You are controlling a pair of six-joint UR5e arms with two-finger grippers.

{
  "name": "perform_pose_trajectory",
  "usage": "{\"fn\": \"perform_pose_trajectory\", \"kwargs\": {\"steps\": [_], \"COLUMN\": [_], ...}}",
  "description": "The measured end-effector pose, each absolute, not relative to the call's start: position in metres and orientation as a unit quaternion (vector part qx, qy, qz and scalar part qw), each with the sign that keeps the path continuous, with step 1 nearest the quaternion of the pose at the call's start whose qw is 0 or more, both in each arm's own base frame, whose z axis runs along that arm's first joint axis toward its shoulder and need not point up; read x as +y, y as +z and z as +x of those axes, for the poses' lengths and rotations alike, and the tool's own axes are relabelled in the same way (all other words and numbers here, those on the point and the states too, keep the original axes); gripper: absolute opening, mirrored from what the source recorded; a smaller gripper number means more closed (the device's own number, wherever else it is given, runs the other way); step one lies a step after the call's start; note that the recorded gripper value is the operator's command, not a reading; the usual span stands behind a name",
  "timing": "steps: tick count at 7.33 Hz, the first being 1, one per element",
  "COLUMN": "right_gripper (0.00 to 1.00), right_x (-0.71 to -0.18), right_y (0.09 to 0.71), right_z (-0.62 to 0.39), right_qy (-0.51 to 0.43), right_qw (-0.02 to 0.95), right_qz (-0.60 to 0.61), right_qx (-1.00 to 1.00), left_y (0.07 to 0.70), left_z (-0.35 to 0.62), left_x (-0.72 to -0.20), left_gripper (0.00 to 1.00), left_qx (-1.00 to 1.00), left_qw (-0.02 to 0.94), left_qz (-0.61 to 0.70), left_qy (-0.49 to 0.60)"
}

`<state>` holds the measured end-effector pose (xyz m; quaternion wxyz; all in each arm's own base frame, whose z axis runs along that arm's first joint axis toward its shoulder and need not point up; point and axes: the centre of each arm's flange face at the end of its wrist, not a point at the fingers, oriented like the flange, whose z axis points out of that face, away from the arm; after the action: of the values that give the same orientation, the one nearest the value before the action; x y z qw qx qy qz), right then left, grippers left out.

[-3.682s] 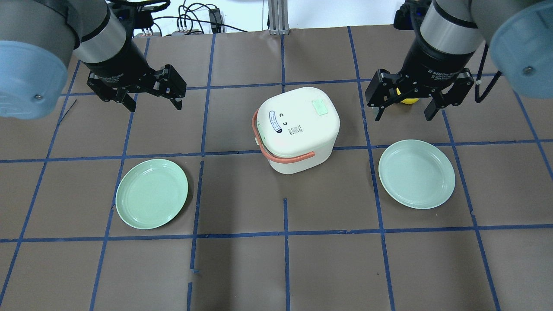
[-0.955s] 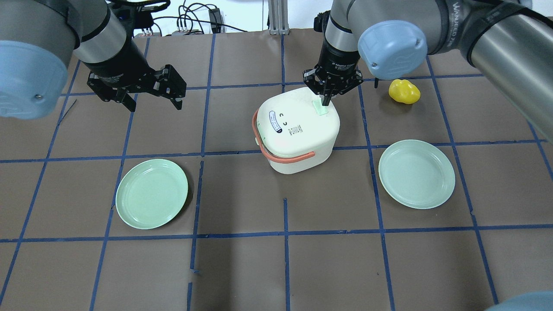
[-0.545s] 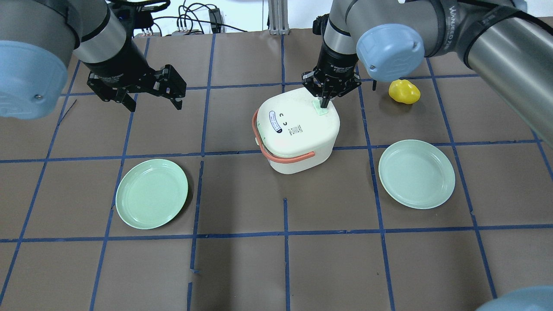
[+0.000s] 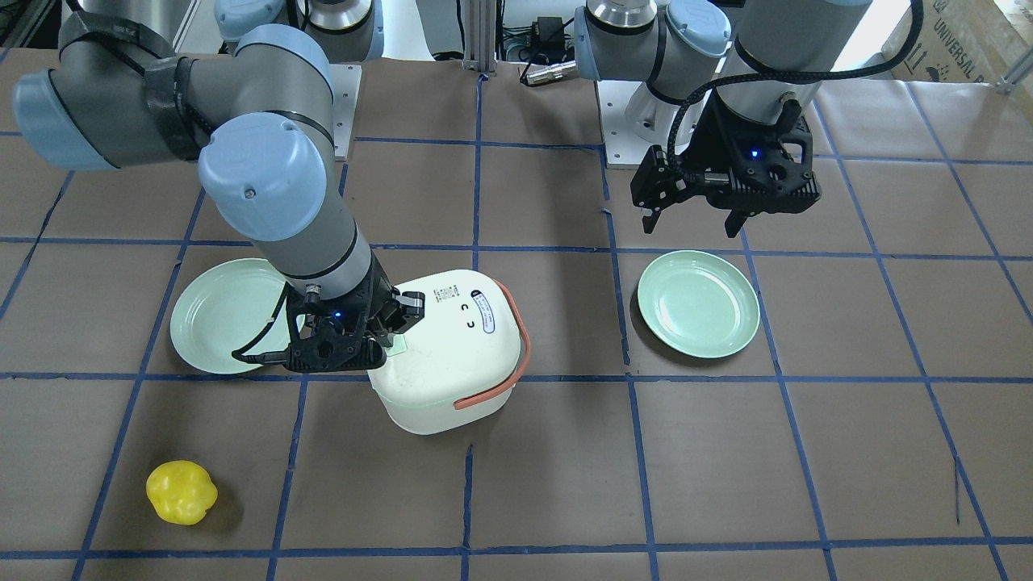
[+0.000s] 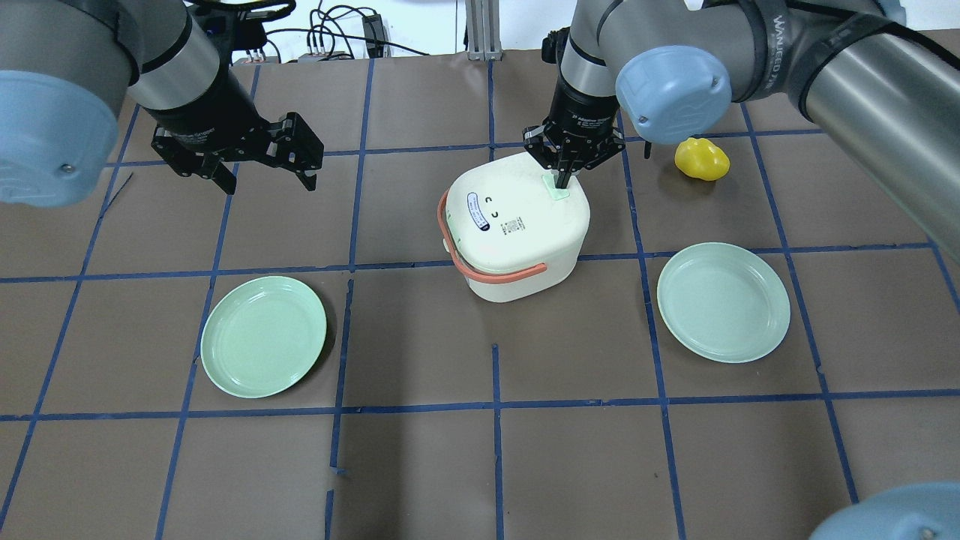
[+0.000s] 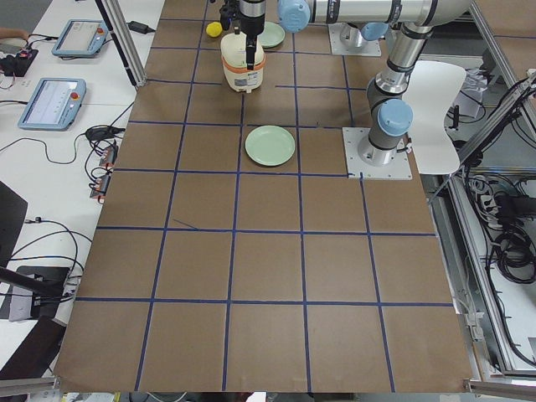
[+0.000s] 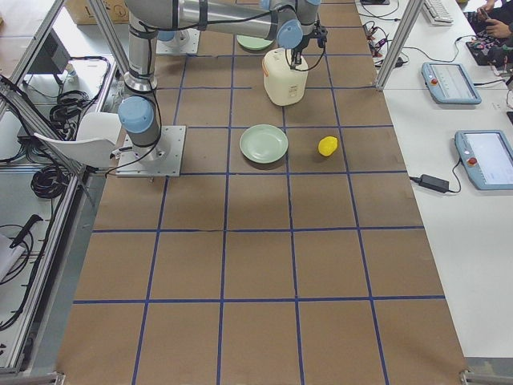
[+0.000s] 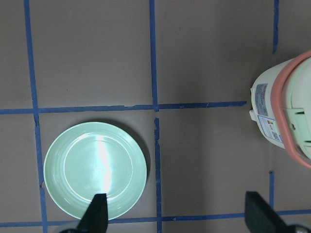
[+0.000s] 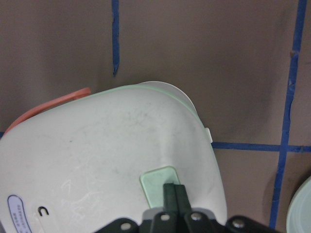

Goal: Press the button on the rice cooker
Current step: 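Press down on the green button with the right gripper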

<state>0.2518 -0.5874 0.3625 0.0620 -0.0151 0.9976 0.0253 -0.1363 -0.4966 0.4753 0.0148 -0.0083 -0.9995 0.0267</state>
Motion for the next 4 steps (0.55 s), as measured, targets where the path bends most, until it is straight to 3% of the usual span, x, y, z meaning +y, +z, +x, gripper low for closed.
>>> {"fn": "perform_pose_trajectory", "kwargs": {"steps": [4], "right_gripper": [0.14], "right_x": [-0.5891], "right_y": [0.3578], "right_z": [0.2521], "right_qy": [0.029], "right_qw": [0.061], "right_qz": [-0.015], "right_qx": [0.998], "left_y": [0.4756], "left_z": [-0.1363], "left_x": [-0.4964], "left_gripper": [1.0], "left_qx": [-0.999], "left_qw": [0.015], "left_qz": [-0.008], "left_qy": [0.027]}}
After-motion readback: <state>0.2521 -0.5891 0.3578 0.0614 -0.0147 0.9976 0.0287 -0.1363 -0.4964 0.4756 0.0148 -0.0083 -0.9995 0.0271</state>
